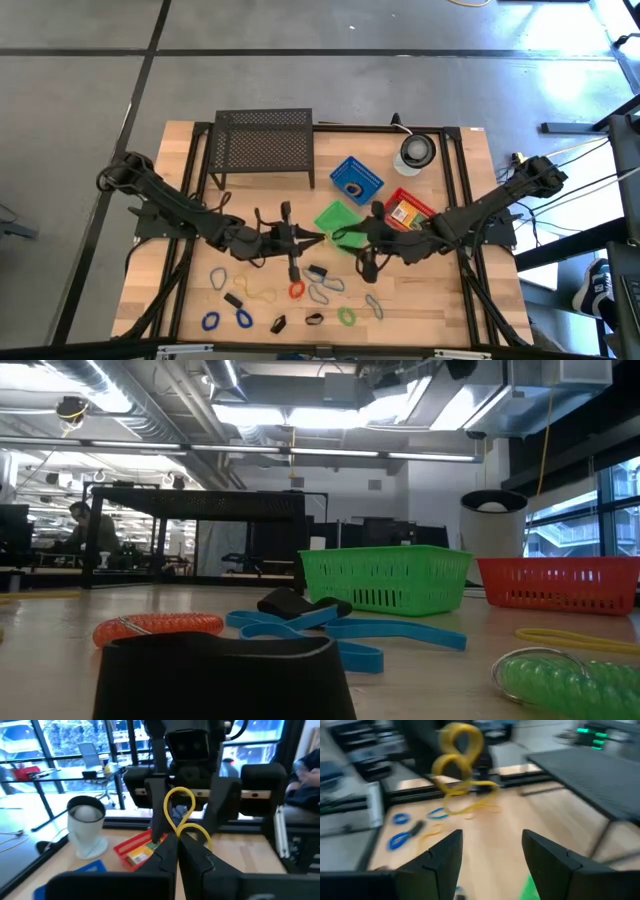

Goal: Pick & Place Office Desk Supplies
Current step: Put the yellow rubber band into the green basket

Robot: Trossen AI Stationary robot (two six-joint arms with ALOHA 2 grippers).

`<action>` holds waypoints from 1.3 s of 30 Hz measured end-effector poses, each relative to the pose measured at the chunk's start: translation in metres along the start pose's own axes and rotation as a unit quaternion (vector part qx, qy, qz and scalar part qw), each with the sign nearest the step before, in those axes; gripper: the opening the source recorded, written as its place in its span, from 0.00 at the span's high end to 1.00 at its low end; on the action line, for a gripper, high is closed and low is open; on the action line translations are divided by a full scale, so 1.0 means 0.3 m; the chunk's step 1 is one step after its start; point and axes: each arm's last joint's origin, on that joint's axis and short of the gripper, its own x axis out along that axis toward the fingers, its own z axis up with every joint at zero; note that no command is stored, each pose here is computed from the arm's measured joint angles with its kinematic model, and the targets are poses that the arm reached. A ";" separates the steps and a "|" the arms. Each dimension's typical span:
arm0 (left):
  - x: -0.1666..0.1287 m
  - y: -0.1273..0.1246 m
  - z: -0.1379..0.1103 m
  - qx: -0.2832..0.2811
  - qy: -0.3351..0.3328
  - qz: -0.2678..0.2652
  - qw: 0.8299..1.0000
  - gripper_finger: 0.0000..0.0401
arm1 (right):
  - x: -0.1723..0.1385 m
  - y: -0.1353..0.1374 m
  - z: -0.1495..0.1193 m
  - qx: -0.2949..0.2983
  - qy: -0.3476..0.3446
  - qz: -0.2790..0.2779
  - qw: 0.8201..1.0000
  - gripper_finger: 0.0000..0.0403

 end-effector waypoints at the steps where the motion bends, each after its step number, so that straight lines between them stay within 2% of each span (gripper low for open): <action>1: 0.005 -0.005 -0.003 -0.003 -0.004 -0.004 1.000 0.99 | -0.001 0.004 0.000 -0.008 0.002 0.014 1.000 0.49; 5: 0.032 -0.033 -0.036 -0.002 -0.010 -0.019 1.000 0.99 | -0.001 0.008 -0.001 -0.021 0.006 0.031 0.999 0.49; 11: 0.072 -0.065 -0.074 0.041 -0.042 -0.016 0.998 0.98 | 0.019 0.017 -0.020 -0.038 0.013 0.032 0.999 0.49; 17: 0.081 -0.069 -0.076 0.062 -0.057 -0.011 0.996 1.00 | 0.037 0.027 -0.030 -0.072 0.007 0.034 0.997 0.49; 20: 0.081 -0.068 -0.076 0.073 -0.057 -0.009 0.996 0.99 | 0.037 0.027 -0.029 -0.073 0.006 0.038 0.997 0.49; 26: 0.086 -0.061 -0.077 0.102 -0.056 -0.003 0.993 0.99 | 0.036 0.037 -0.028 -0.070 0.011 0.085 0.994 0.49; 39: 0.112 -0.048 -0.090 0.126 -0.058 -0.024 0.990 0.99 | 0.050 0.019 -0.013 -0.055 -0.002 0.076 0.996 0.49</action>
